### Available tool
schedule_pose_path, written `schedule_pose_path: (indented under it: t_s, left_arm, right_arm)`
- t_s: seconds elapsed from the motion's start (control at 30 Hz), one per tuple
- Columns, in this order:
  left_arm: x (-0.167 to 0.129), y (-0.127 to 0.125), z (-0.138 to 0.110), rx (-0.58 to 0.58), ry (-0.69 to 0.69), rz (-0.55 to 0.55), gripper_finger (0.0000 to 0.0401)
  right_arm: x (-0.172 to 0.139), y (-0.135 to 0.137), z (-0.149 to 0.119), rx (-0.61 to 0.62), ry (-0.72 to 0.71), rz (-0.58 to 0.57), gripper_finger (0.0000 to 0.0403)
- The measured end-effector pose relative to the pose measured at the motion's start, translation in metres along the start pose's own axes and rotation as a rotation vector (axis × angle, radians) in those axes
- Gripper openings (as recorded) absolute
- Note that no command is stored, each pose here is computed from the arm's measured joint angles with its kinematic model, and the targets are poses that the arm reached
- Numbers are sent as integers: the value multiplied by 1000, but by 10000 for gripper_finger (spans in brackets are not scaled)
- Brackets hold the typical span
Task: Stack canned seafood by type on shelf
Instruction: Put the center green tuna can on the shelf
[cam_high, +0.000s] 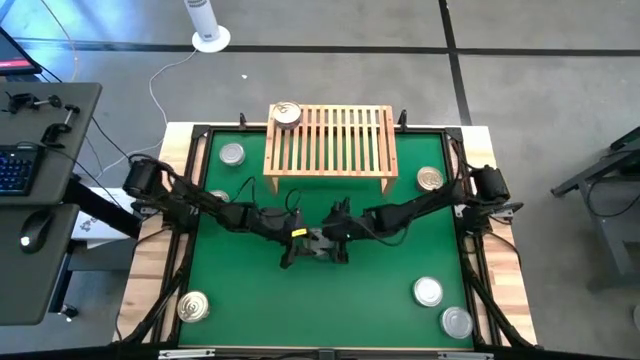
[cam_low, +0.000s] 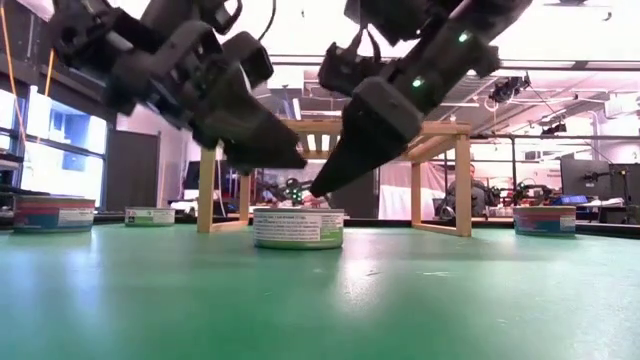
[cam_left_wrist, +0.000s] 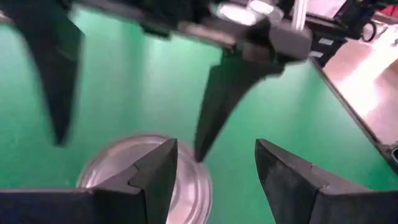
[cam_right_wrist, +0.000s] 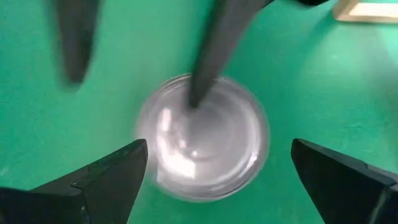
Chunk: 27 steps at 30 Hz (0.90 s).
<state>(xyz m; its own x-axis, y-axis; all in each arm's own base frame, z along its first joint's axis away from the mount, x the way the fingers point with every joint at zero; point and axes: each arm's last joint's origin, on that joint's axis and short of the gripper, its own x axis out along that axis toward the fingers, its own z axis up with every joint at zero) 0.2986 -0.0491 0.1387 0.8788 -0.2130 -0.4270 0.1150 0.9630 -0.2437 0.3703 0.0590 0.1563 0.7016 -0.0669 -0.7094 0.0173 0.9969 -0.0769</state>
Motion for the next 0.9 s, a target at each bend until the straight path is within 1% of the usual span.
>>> schedule_pose_path:
  t_s: [0.13,0.2,0.27,0.37,0.47,0.63,0.9]
  left_arm:
    - [-11,-7,8,18,6,19,201]
    - [-16,-9,8,23,35,39,201]
    - [-17,-9,2,31,93,62,201]
    - [-18,-9,-4,33,151,80,201]
    - [-18,-7,-11,15,211,98,201]
    - [-16,-5,-16,5,245,111,201]
    - [-1,-2,-24,-8,219,115,201]
  right_arm:
    - [-4,19,-6,-56,-10,-34,394]
    - [-6,21,-18,-54,-8,-59,394]
    - [-7,17,-34,-12,-22,-67,394]
    - [-7,9,-52,39,-120,-36,394]
    - [-7,5,-63,40,-216,18,394]
    - [-1,-6,-69,40,-274,32,394]
    - [22,-7,-68,-15,-262,135,394]
